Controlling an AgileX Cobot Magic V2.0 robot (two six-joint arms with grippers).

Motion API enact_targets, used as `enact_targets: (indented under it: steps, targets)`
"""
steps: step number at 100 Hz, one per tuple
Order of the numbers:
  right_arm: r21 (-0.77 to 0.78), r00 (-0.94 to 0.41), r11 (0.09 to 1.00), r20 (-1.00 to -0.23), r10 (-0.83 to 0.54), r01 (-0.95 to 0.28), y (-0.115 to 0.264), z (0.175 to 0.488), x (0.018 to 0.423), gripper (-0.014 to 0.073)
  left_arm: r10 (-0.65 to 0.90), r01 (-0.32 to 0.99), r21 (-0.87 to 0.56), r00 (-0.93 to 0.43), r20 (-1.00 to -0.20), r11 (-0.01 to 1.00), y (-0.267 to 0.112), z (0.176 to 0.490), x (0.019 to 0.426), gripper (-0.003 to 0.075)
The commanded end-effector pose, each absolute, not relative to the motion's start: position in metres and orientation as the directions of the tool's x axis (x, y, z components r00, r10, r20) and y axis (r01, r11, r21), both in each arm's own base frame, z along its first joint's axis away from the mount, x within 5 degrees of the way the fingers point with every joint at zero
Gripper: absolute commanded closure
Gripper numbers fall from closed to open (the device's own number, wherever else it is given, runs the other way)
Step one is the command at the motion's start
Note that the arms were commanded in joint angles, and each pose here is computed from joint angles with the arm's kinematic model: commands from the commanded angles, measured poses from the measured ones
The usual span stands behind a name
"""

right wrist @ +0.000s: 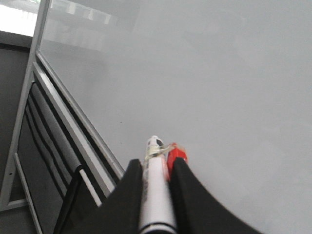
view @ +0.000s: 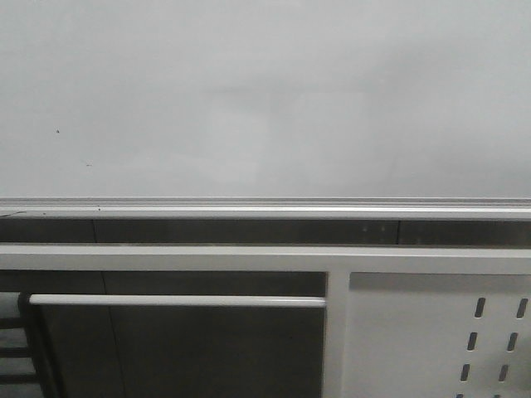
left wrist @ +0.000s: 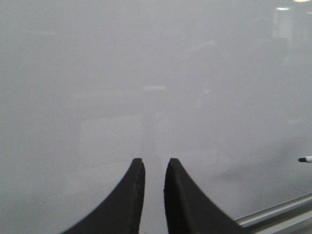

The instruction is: Write number 1 on whiteboard

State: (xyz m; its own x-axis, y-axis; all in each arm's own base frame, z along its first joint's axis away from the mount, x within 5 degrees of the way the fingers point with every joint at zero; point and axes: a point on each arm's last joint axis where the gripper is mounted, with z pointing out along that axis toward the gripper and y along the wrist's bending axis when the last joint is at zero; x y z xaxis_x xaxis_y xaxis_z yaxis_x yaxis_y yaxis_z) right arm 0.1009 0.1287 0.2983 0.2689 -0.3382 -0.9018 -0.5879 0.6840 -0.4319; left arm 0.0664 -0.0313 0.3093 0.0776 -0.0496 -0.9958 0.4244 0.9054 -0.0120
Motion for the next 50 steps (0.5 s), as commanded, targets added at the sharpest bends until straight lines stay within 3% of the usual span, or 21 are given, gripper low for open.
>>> enact_targets:
  steps: [1, 10, 20, 50]
  targets:
    - [-0.461, 0.326, 0.714, -0.886, -0.331, -0.527, 0.126, 0.312, 0.103, 0.0645, -0.128, 0.379, -0.064, 0.146, -0.981, 0.923, -0.027, 0.321, 0.068, 0.0639]
    - [-0.461, 0.326, 0.715, -0.886, -0.331, -0.526, 0.126, 0.312, 0.103, 0.0645, -0.125, 0.359, -0.067, 0.140, -0.982, 0.931, -0.026, 0.318, 0.069, 0.0662]
    - [-0.469, 0.323, 0.712, -0.882, -0.343, -0.523, 0.128, 0.310, 0.104, 0.0645, -0.121, 0.357, -0.059, 0.154, -0.981, 0.932, -0.025, 0.318, 0.068, 0.0739]
    - [-0.582, 0.347, 0.676, -0.813, -0.469, -0.452, 0.142, 0.297, 0.116, 0.0645, -0.083, 0.341, -0.015, 0.184, -0.979, 0.940, -0.025, 0.308, 0.070, 0.0738]
